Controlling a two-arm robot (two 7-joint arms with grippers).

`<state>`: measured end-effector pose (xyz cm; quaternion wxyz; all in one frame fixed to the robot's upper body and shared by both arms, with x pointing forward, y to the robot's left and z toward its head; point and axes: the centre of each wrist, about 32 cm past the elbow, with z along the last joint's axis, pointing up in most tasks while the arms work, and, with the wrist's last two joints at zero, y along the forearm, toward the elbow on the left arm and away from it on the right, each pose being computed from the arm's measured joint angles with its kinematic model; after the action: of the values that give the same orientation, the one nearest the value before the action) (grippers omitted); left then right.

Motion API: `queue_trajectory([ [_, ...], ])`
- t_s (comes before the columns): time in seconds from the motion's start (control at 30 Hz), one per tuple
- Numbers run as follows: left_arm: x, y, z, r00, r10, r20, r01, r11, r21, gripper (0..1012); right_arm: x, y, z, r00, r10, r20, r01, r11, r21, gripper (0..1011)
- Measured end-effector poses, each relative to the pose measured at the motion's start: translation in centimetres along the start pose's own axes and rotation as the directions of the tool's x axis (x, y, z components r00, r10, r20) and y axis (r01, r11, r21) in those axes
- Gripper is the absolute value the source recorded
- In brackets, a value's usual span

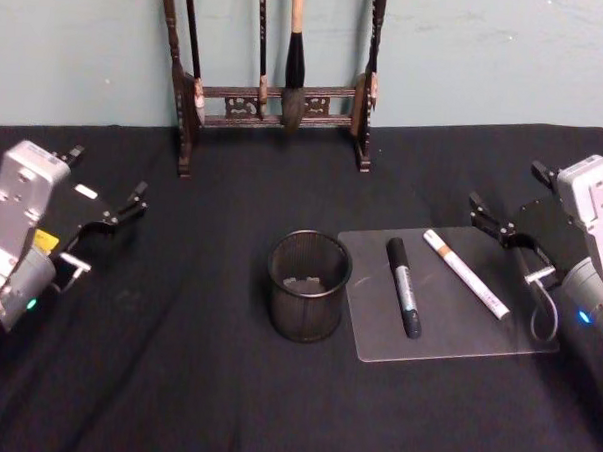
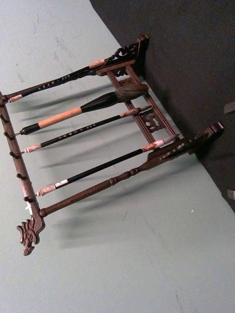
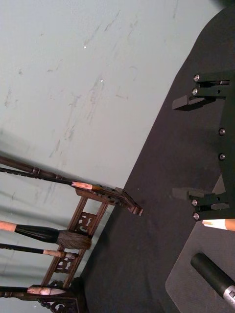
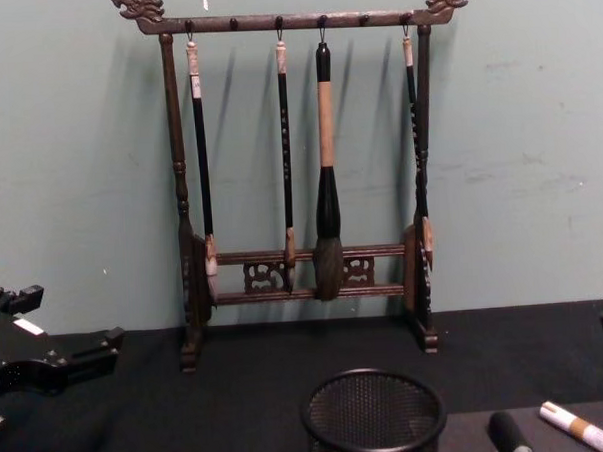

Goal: Pick up the water-based marker from the table and place it into the pen holder.

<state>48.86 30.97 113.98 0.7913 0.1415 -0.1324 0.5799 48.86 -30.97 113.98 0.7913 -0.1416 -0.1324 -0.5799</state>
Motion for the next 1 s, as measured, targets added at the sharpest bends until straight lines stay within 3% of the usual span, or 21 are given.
queue_trajectory([
  [1.0,0.00,0.00,0.00,1.0000,0.000,0.000,0.000,1.0000,0.000,1001,0.00,0.00,0.00,1.000,0.000,0.000,0.000,1.000,0.000,1000],
])
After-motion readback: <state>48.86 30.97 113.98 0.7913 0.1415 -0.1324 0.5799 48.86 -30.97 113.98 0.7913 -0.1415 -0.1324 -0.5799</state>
